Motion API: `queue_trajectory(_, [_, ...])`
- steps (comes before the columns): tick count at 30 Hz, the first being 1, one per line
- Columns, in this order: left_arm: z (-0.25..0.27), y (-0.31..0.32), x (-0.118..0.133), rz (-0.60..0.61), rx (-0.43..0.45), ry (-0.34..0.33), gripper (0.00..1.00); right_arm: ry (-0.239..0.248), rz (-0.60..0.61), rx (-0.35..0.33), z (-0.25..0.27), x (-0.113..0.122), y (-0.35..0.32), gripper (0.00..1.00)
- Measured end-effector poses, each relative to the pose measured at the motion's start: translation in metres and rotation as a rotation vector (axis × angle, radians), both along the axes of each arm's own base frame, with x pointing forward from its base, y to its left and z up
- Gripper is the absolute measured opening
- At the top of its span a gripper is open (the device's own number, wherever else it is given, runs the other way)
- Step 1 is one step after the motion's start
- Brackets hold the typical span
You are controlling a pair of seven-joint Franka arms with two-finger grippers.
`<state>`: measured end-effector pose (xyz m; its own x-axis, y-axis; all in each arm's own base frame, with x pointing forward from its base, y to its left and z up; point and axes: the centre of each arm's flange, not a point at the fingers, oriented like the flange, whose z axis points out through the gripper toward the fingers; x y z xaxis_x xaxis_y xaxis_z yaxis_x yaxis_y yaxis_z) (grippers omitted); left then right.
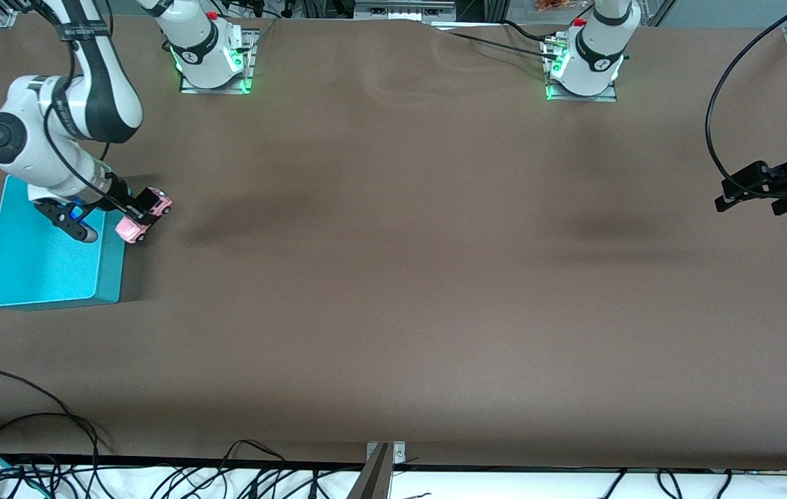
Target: Wind and store pink jeep toy
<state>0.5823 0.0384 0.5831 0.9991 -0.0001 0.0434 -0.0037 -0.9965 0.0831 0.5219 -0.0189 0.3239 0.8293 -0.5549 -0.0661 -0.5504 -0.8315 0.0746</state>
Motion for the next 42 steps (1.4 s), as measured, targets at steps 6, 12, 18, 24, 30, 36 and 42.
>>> queue_trajectory(6, [-0.001, 0.000, 0.000, 0.000, 0.000, 0.002, 1.00, 0.058, 0.152, -0.051, 0.024, 0.007, -0.038, 0.52])
queue_trajectory(12, [-0.002, 0.000, 0.001, 0.000, 0.000, 0.003, 1.00, 0.105, 0.285, -0.101, 0.026, 0.001, -0.095, 0.52])
queue_trajectory(18, [-0.002, 0.000, 0.001, 0.000, 0.000, 0.003, 1.00, 0.153, 0.380, -0.152, 0.002, -0.006, -0.147, 0.52])
queue_trajectory(24, [-0.002, 0.000, 0.001, 0.000, 0.000, 0.004, 1.00, 0.186, 0.430, -0.186, -0.043, -0.011, -0.188, 0.52])
queue_trajectory(30, [-0.002, 0.000, 0.001, 0.000, 0.000, 0.004, 1.00, 0.223, 0.430, -0.171, -0.082, -0.016, -0.199, 0.52])
queue_trajectory(36, [-0.002, 0.000, 0.001, 0.000, 0.000, 0.004, 1.00, 0.238, 0.417, -0.159, -0.107, -0.023, -0.211, 0.52])
queue_trajectory(42, [-0.002, 0.000, 0.001, 0.000, 0.000, 0.004, 1.00, 0.236, 0.405, -0.155, -0.119, -0.027, -0.221, 0.52])
